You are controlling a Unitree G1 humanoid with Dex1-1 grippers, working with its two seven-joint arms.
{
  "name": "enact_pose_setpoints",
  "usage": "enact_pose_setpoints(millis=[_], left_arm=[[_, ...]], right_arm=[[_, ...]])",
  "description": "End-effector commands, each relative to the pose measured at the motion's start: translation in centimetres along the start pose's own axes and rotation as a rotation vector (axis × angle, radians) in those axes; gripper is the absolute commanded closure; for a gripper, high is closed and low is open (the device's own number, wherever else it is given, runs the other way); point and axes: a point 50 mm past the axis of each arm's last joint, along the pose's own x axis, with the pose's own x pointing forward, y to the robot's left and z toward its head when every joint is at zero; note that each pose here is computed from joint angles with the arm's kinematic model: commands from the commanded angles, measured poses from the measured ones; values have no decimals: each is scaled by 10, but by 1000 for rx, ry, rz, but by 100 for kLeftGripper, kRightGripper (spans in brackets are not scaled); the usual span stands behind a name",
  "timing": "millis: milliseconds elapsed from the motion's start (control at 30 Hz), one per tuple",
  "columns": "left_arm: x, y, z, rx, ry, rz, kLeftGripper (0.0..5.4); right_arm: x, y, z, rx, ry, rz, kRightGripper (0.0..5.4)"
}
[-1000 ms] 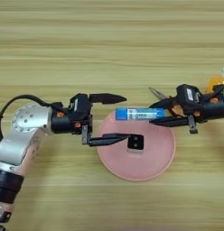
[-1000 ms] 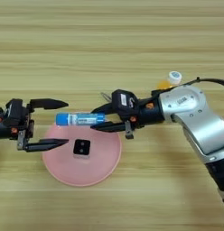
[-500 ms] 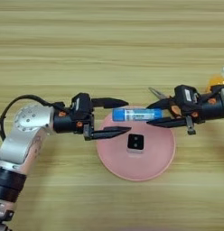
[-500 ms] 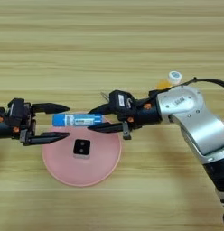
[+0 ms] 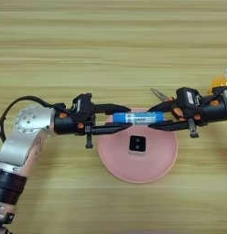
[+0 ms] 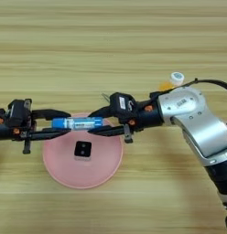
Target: Move the objects on the table
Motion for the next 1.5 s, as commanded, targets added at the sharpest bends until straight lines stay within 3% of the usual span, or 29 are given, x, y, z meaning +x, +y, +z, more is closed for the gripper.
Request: enact_pose_setpoints(millis=[33, 833, 1500], left_arm=[[1, 0, 1, 16, 11, -14, 403], [2, -1, 1, 12, 9, -15, 405], [1, 2, 0, 15, 8, 12, 405]], right_arm=[[0, -2, 4, -23, 5, -5, 401], [-1, -4, 8, -32, -22, -19, 401], [-2, -4, 19, -23, -105, -24, 160]])
